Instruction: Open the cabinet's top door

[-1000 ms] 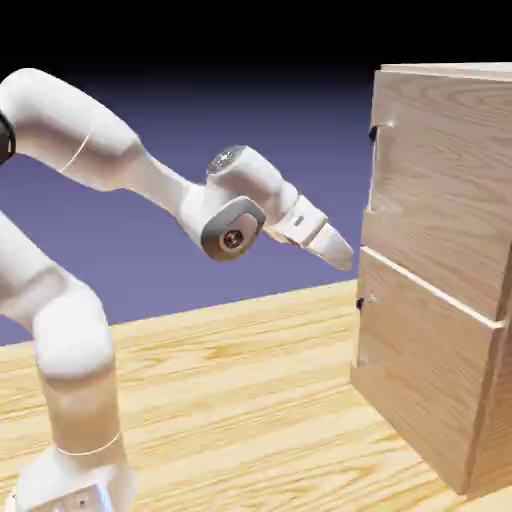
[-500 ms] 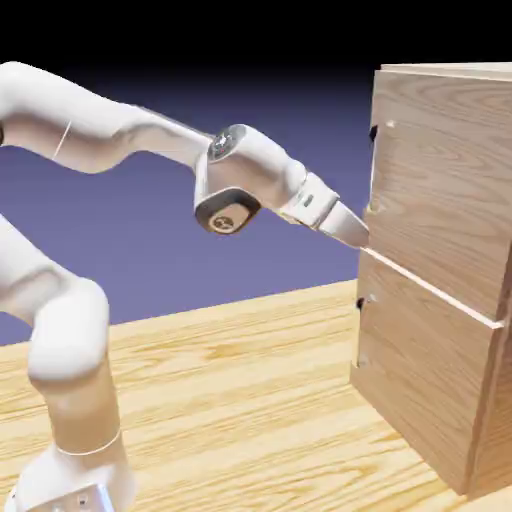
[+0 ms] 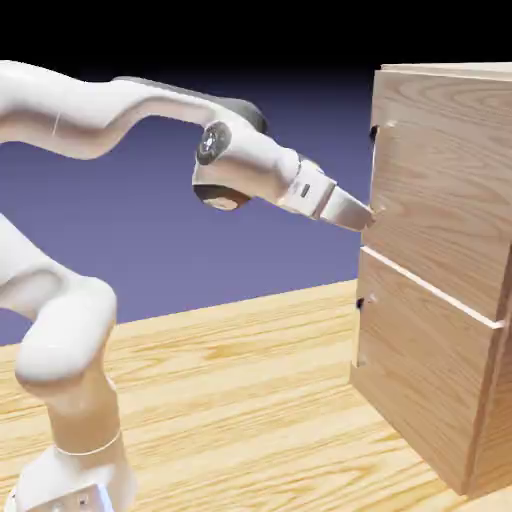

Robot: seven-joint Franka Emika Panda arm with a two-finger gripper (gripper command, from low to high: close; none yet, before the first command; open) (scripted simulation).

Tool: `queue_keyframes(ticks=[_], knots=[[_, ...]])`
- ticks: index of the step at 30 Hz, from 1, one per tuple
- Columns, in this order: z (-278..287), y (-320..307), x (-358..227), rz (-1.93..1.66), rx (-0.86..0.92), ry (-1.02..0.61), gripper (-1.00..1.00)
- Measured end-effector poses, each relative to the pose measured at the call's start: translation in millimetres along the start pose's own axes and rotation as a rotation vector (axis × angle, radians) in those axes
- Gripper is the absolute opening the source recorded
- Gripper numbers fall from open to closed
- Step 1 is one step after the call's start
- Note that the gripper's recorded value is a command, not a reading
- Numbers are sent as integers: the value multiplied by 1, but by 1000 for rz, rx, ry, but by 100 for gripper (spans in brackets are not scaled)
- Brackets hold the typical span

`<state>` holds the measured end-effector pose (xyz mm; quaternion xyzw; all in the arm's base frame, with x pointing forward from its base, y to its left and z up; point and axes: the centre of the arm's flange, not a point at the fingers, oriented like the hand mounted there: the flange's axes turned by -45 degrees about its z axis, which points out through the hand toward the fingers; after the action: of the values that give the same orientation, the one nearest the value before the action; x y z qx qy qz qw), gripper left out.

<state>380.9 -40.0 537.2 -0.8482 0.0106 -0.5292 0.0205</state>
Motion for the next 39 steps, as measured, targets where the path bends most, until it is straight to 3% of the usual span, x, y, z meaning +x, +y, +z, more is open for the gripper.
queue_keyframes(ticks=[25, 34, 38, 39], knots=[[14, -55, 5, -22, -26, 351, 100], [30, -82, 6, -32, -68, 456, 100], [67, -80, 24, -34, -69, 455, 100], [74, -79, 28, -32, -68, 456, -100]])
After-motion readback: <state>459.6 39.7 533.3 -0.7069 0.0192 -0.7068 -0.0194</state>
